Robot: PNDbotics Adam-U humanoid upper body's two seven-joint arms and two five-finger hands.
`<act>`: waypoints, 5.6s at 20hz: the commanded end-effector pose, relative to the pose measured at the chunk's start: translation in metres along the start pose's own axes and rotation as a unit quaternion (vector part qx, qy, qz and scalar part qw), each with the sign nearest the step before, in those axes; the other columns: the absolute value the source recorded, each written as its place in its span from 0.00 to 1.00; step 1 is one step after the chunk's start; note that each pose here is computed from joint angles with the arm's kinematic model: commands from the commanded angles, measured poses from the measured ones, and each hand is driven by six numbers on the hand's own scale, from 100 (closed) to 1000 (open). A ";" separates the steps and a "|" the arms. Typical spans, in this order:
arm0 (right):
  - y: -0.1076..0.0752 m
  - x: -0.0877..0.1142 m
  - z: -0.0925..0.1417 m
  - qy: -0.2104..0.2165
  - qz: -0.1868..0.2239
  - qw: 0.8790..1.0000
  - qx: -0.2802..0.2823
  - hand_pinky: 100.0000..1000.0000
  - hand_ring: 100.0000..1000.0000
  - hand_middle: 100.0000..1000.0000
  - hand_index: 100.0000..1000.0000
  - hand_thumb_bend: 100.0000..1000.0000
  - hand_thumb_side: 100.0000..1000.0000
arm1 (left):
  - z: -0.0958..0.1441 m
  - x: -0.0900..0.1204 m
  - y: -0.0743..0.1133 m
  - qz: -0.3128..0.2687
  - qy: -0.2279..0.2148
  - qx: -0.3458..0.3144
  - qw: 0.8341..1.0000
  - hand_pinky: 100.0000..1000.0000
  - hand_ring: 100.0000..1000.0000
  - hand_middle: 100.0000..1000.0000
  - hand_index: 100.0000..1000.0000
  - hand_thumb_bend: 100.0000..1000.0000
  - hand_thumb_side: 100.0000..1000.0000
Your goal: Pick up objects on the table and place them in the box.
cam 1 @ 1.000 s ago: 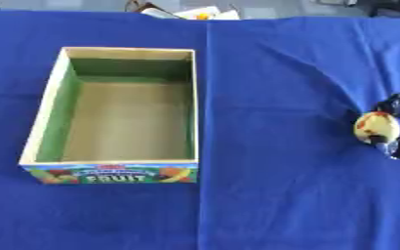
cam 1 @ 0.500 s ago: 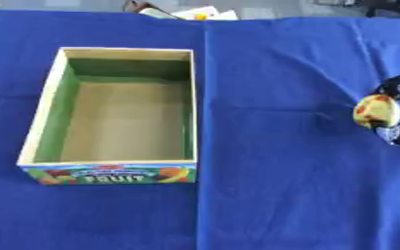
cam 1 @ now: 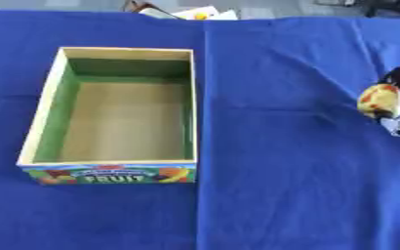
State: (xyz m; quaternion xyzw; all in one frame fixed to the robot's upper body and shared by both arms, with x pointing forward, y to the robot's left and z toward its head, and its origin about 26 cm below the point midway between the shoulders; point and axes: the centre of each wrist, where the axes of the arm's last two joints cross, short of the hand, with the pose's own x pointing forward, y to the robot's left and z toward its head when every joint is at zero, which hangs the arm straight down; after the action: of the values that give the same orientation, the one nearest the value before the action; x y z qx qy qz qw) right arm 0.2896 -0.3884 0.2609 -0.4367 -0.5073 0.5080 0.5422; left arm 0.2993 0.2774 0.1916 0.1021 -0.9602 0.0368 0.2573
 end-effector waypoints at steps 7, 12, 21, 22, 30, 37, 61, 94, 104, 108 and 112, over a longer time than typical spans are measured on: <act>-0.050 0.025 0.014 -0.045 0.045 0.993 -0.099 0.80 0.76 0.69 0.68 0.00 0.11 | -0.005 0.005 0.002 -0.003 -0.013 -0.005 1.000 0.58 0.81 0.84 0.89 0.00 1.00; -0.069 0.046 0.019 -0.083 0.065 0.986 -0.126 0.80 0.75 0.66 0.66 0.00 0.12 | -0.006 0.006 0.001 -0.001 -0.013 -0.008 1.000 0.58 0.81 0.84 0.89 0.00 1.00; -0.097 0.093 0.019 -0.176 0.085 0.967 -0.161 0.79 0.73 0.63 0.64 0.00 0.12 | -0.005 0.006 -0.001 0.006 -0.011 -0.013 1.000 0.58 0.81 0.84 0.89 0.00 1.00; -0.100 0.098 0.019 -0.187 0.085 0.965 -0.165 0.79 0.73 0.63 0.63 0.00 0.12 | -0.005 0.006 -0.001 0.006 -0.011 -0.013 1.000 0.58 0.81 0.84 0.89 0.00 1.00; -0.116 0.144 0.002 -0.257 0.082 0.947 -0.175 0.76 0.71 0.60 0.63 0.00 0.12 | -0.005 0.006 -0.002 0.013 -0.011 -0.019 1.000 0.58 0.81 0.84 0.89 0.00 1.00; -0.113 0.184 -0.021 -0.299 0.087 0.935 -0.167 0.74 0.70 0.58 0.62 0.00 0.12 | -0.006 0.006 -0.005 0.020 -0.011 -0.022 0.999 0.58 0.81 0.84 0.89 0.00 1.00; -0.014 0.283 -0.134 -0.273 0.150 0.947 -0.081 0.74 0.69 0.50 0.59 0.00 0.11 | -0.007 0.007 -0.010 0.034 -0.010 -0.031 0.999 0.58 0.81 0.84 0.89 0.00 1.00; 0.009 0.305 -0.151 -0.269 0.200 0.942 0.028 0.82 0.81 0.72 0.92 0.00 0.82 | -0.010 0.008 -0.014 0.044 -0.013 -0.034 0.998 0.58 0.81 0.84 0.88 0.00 1.00; -0.020 0.293 -0.133 -0.293 0.167 0.941 -0.004 0.82 0.80 0.72 0.93 0.00 0.84 | -0.009 0.007 -0.013 0.043 -0.012 -0.032 0.998 0.58 0.81 0.84 0.88 0.00 1.00; -0.025 0.292 -0.129 -0.295 0.161 0.942 -0.004 0.82 0.80 0.72 0.93 0.00 0.84 | -0.009 0.007 -0.013 0.043 -0.011 -0.032 0.998 0.58 0.81 0.84 0.88 0.00 1.00; -0.057 0.273 -0.117 -0.296 0.149 0.941 -0.063 0.81 0.78 0.70 0.92 0.00 0.83 | -0.009 0.007 -0.011 0.039 -0.010 -0.029 0.999 0.58 0.81 0.84 0.88 0.00 1.00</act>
State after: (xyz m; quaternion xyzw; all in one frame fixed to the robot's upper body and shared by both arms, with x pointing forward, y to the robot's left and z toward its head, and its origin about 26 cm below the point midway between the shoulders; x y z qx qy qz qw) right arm 0.4105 -0.1077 0.3109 -0.3518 -0.5857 0.6770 0.2736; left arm 0.3025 0.2641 0.1960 0.0532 -0.9636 0.0209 0.2611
